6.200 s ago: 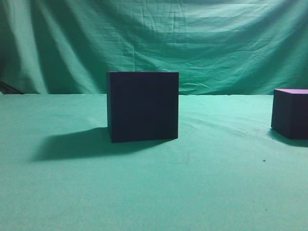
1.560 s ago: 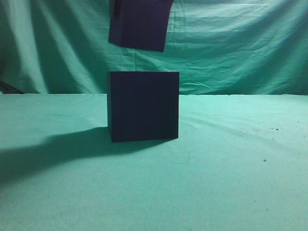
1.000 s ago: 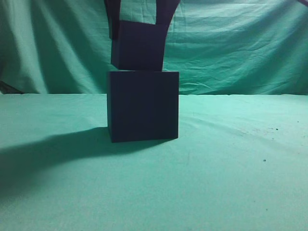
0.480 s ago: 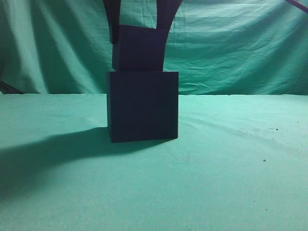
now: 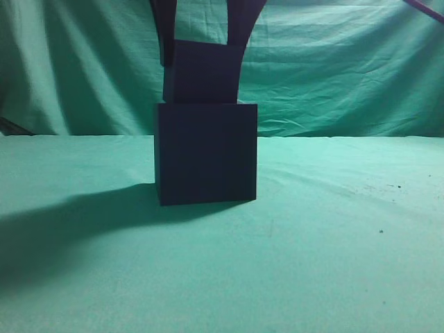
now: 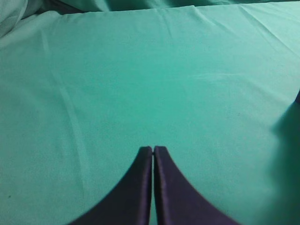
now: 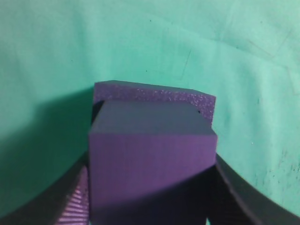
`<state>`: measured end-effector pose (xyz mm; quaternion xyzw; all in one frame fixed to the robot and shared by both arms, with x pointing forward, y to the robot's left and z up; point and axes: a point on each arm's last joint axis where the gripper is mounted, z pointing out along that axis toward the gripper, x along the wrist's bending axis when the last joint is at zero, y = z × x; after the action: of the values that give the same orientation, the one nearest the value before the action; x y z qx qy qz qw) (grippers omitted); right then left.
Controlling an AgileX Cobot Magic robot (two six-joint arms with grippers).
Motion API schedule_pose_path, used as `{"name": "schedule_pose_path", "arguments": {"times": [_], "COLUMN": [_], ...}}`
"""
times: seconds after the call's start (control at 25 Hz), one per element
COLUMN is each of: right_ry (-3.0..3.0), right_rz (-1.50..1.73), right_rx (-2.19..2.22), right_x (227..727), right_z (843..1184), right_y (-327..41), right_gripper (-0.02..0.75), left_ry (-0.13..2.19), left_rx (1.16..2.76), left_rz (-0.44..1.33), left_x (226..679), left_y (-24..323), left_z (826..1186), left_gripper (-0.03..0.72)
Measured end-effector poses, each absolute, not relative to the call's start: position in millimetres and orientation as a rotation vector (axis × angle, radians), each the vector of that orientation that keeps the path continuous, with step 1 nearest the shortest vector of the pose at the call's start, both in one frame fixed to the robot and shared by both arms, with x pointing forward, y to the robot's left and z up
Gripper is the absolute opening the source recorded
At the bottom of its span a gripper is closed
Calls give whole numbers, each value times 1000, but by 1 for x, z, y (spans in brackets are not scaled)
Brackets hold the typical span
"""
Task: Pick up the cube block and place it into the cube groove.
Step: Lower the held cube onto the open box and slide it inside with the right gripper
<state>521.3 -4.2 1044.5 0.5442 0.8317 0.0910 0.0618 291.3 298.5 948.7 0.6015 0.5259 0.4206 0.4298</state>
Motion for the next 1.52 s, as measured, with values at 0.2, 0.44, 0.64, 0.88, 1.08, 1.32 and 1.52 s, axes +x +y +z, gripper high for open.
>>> {"name": "schedule_pose_path", "arguments": {"times": [0.2, 0.44, 0.64, 0.88, 1.08, 1.32, 1.52], "right_ry": [2511, 2501, 2508, 2541, 2547, 2548, 2553], "right_rz": [261, 270, 279, 225, 216, 211, 205], "right_rx": [1625, 1636, 1655, 1703, 1706, 1675, 1667], "right_x": [517, 517, 516, 511, 511, 513, 513], "right_z": [1041, 1041, 1041, 1033, 1033, 1031, 1029], "right_y": [-11, -11, -10, -10, -10, -10, -9], "right_gripper": [433, 433, 433, 433, 433, 433, 433], "left_ry": [1312, 1312, 1312, 1312, 1312, 1312, 1312], "left_rx": [1501, 1501, 1501, 1501, 1501, 1501, 1501], "left_rz": [1049, 1049, 1049, 1049, 1049, 1049, 1049], "left_x": [291, 291, 291, 291, 291, 291, 291], "left_y": [298, 298, 298, 298, 298, 298, 298], "left_z": [949, 949, 949, 949, 949, 949, 949], "left_gripper": [0, 0, 0, 0, 0, 0, 0]}}
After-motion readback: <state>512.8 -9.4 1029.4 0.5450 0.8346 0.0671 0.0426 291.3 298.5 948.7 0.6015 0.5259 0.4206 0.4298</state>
